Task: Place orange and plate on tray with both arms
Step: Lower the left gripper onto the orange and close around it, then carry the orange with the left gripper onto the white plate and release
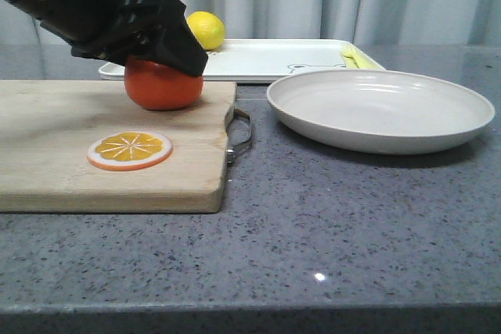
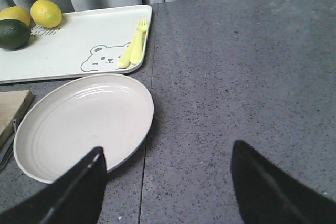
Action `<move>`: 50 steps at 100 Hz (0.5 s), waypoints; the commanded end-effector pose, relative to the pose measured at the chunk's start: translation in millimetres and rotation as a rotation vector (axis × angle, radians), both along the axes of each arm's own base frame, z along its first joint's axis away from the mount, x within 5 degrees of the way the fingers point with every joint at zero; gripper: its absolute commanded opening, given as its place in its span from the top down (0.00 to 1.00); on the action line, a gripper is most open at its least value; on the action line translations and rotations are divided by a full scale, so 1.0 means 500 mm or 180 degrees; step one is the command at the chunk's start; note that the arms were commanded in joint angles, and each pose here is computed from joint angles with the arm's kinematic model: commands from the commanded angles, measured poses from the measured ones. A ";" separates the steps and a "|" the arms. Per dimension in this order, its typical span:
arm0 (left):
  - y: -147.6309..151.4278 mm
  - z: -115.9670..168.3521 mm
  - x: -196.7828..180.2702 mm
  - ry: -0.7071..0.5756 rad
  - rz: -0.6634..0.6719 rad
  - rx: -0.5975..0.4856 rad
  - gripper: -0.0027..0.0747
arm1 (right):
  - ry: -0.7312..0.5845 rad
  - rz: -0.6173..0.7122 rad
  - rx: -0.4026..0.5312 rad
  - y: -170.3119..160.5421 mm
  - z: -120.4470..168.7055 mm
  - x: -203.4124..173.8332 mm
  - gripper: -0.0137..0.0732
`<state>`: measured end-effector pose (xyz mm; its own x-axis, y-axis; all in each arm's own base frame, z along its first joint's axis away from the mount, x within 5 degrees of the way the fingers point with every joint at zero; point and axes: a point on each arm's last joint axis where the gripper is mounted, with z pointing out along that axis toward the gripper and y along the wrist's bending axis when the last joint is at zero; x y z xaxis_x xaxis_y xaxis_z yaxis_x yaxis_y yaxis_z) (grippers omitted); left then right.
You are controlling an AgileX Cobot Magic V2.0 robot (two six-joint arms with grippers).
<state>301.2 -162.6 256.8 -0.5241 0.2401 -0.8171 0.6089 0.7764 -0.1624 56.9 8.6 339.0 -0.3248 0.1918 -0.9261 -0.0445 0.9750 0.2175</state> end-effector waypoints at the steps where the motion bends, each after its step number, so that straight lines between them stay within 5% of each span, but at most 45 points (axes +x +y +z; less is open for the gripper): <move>1: -0.004 0.036 -0.007 -0.0126 0.0013 -0.0133 0.55 | -0.0264 -0.0040 -0.0018 -0.002 0.030 0.006 0.25; 18: -0.004 0.036 -0.007 -0.0119 0.0009 -0.0140 0.68 | -0.0264 -0.0041 -0.0021 -0.002 0.030 0.006 0.25; 50: -0.020 0.099 -0.023 -0.0270 -0.0245 -0.0343 0.70 | -0.0264 -0.0041 -0.0021 -0.002 0.030 0.006 0.25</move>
